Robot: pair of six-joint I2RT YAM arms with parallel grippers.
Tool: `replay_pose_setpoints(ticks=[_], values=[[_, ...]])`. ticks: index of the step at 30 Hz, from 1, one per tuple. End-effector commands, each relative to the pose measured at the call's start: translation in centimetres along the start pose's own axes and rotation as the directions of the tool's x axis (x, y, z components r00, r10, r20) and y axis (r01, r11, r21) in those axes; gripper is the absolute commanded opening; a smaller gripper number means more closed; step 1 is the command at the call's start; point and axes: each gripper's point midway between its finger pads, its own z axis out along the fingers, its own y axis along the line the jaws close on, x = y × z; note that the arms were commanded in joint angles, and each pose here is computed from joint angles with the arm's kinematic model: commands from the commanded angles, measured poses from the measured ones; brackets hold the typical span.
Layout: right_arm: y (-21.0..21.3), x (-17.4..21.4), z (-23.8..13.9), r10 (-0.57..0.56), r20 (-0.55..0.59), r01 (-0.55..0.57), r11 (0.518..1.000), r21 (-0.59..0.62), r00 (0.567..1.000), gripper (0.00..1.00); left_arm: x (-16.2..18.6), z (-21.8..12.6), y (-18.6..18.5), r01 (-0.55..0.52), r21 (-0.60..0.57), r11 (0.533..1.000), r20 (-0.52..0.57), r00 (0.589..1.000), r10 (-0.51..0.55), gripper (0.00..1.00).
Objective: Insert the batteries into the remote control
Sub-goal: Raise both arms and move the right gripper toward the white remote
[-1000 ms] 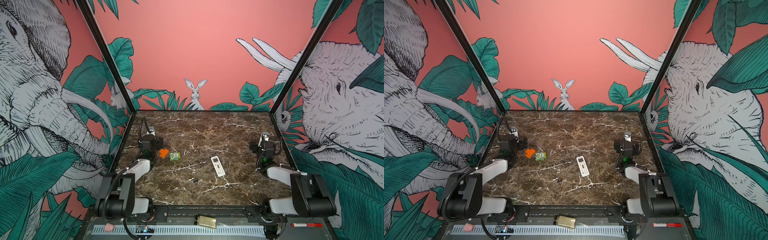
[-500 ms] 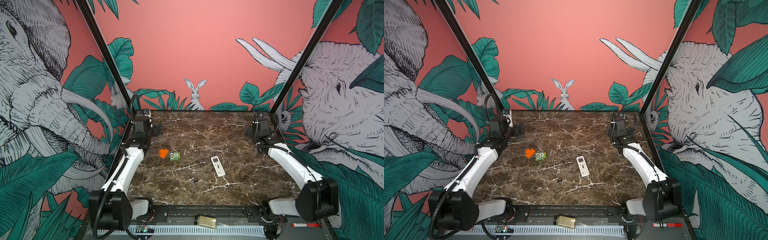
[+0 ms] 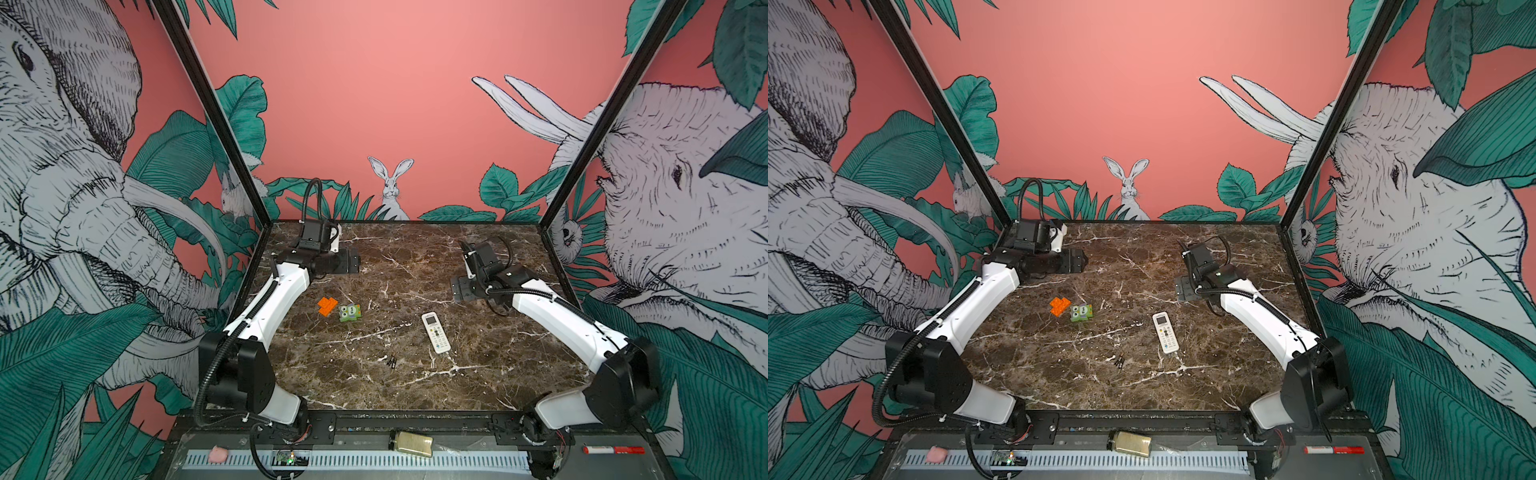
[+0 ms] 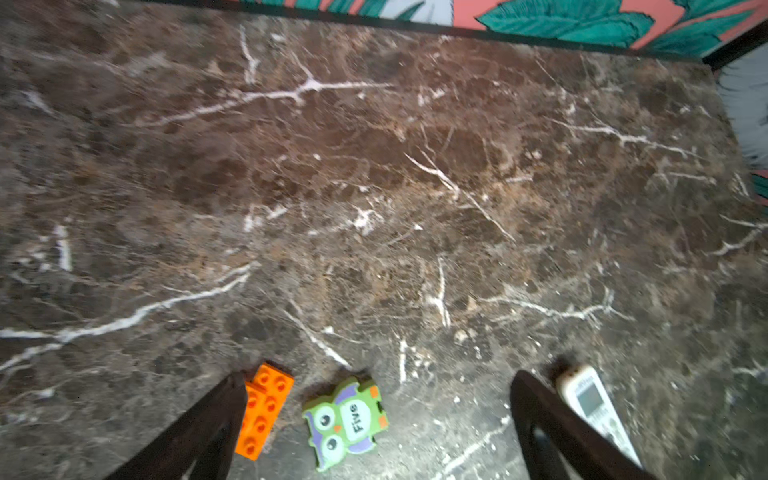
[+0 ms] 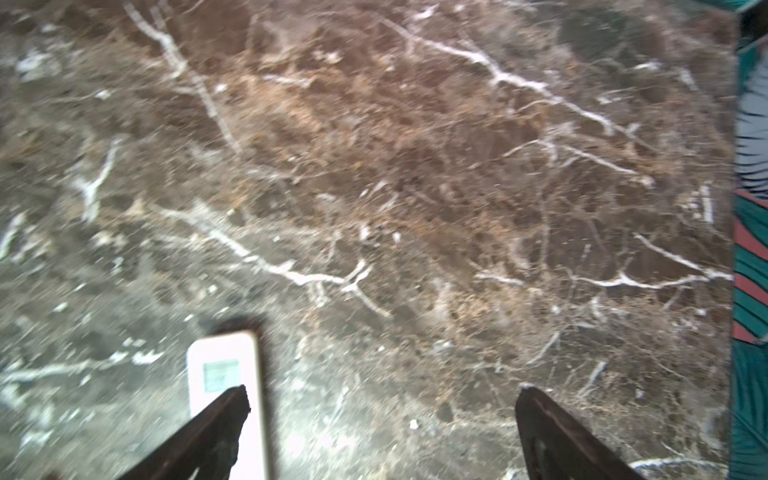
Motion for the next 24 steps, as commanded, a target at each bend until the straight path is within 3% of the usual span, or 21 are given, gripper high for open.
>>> replay_pose_setpoints(ticks=[1, 9, 24], values=[[2.0, 1.7, -0.5, -0.047, -0.077, 0.041, 0.996, -0.077, 0.996, 1.00, 1.1, -1.5, -2.8, 0.040, 0.104, 0.994, -0.041, 0.998, -0.036, 0.99], [5.2, 4.8, 0.0, -0.120, -0.177, 0.086, 0.979, -0.186, 0.977, 1.00, 3.8, -2.4, -6.4, 0.006, 0.198, 0.980, -0.091, 0.996, 0.013, 0.99], [8.9, 9.5, 1.6, -0.232, -0.300, 0.144, 0.947, -0.288, 0.925, 0.99, 6.4, -3.9, -7.3, -0.027, 0.259, 0.966, -0.132, 0.989, 0.063, 0.99]])
